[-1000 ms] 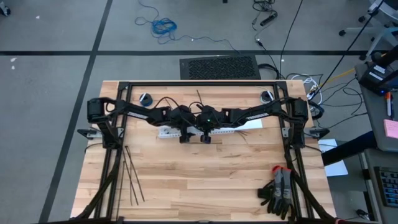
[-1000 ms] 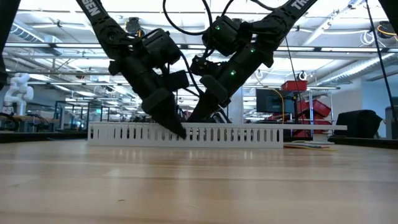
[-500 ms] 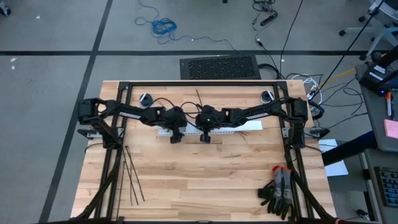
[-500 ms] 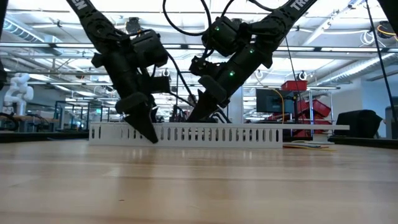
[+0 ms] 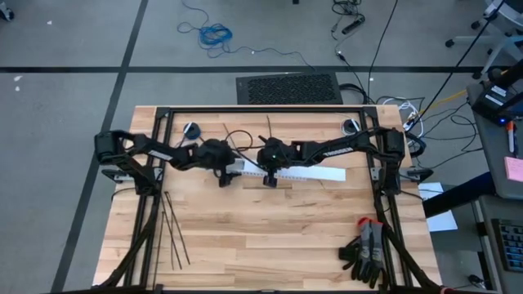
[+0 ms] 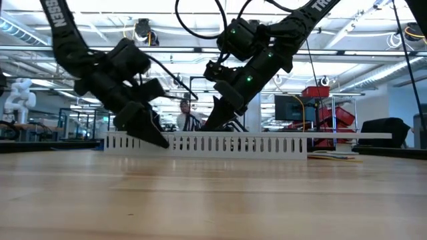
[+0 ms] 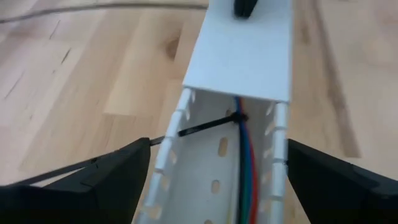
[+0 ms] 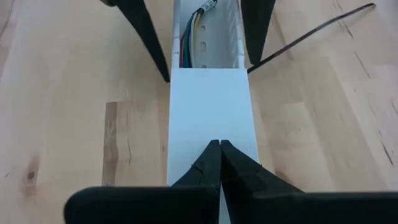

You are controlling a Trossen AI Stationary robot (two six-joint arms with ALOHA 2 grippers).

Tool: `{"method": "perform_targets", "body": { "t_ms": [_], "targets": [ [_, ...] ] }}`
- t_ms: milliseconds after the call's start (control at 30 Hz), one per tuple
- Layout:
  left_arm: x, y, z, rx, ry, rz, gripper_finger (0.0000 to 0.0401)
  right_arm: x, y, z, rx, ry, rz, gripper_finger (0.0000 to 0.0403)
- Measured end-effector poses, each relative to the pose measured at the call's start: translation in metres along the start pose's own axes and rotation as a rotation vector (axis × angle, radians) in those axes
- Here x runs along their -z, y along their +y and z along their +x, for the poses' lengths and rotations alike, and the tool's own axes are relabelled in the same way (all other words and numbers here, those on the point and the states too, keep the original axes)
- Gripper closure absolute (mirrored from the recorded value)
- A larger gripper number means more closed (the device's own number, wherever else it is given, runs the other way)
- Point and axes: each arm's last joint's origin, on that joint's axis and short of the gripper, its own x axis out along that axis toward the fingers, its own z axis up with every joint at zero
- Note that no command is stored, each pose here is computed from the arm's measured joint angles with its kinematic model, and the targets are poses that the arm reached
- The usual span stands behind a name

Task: Ziptie cables
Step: Close the white cable duct

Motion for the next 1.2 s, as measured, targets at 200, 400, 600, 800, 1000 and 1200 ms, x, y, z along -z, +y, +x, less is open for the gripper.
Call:
{"method": "perform_targets", "body": {
  "t_ms": [200,400,600,800,1000,1200],
  "targets": [
    [0.007,-0.003,-0.004,0.001,-0.064,-0.008,0.0045,0.0,-0.007,0.0,-0.002,0.002,0.04,0.0403],
    [0.008,-0.003,-0.004,0.0,-0.072,-0.008,0.0045,0.001,-0.008,0.0,-0.001,0.002,0.043,0.0403],
    [0.006,-0.002,-0.001,-0.011,-0.094,-0.027,0.0051,0.0,-0.008,0.0,-0.011,0.001,0.044,0.0403],
    [0.011,-0.001,0.011,-0.006,-0.091,-0.027,0.012,0.002,-0.009,0.0,-0.003,0.009,0.044,0.0403],
    [0.013,-0.001,0.014,-0.004,-0.089,-0.036,0.0164,0.002,-0.009,0.0,-0.002,0.011,0.038,0.0403],
    [0.014,-0.001,0.014,-0.006,-0.083,-0.055,0.0168,0.0,-0.014,0.004,-0.05,-0.039,0.03,0.0403]
  ]
}}
